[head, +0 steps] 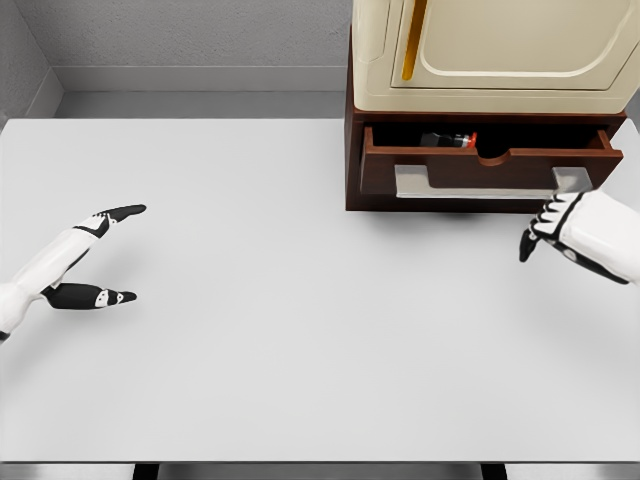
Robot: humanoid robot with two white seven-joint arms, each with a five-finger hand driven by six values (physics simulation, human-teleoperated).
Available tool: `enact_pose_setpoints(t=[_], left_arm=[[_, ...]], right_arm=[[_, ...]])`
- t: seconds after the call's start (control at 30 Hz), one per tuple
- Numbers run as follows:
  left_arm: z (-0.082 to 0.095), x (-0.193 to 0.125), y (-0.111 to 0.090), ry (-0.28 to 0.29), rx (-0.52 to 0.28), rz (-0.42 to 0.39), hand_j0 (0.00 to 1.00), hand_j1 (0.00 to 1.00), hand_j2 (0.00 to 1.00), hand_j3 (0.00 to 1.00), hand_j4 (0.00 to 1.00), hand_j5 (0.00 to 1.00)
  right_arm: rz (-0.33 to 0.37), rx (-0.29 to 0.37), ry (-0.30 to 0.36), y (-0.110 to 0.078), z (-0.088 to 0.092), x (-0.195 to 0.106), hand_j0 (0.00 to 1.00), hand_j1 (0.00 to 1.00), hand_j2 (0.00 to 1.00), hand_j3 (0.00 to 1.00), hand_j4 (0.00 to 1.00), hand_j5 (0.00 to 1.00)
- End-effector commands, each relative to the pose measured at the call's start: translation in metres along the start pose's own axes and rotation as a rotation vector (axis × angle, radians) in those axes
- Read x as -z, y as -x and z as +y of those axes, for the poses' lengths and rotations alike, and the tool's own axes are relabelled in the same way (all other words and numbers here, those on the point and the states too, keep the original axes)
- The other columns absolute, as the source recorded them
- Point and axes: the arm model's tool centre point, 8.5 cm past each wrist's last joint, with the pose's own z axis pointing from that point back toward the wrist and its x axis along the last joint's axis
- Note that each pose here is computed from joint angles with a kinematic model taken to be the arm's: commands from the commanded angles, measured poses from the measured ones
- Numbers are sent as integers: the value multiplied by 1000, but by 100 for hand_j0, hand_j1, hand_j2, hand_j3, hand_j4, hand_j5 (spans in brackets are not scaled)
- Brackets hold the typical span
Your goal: Put the switch into the drawer with left arm, and close the drawer with right arm
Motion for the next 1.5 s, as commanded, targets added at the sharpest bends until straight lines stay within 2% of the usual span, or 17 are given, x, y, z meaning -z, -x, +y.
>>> enact_pose_setpoints(t=[0.0,0.07,0.33,0.5,0.77,1.03,1.1,1.47], left_arm=[[1,0,0,-5,-6,-1,100,100,100,100,100,100],[1,0,0,-5,-6,-1,100,100,100,100,100,100],[1,0,-1,-5,-5,-3,100,100,100,100,100,100],[1,0,-1,-5,-5,-3,100,100,100,100,100,100],[1,0,-1,-5,-5,-3,100,100,100,100,100,100],[1,0,-1,-6,-6,-3,100,100,100,100,100,100],[1,0,-1,-6,-6,-3,100,100,100,100,100,100],[1,0,-1,-5,-5,-3,100,100,100,100,100,100]], right_arm=[[-5,9,-1,-2,6,2,29,29,29,29,29,29],[-10,9,17,-3,4,6,29,29,29,29,29,29],[-6,10,22,-2,7,7,29,29,29,29,29,29],[23,10,45,8,7,7,29,29,29,29,29,29],[37,37,27,19,33,22,29,29,29,29,29,29],[62,41,22,28,48,29,30,30,30,30,30,30],[69,36,19,34,47,31,30,30,30,30,30,30],[65,14,56,39,32,41,30,30,30,30,30,30]])
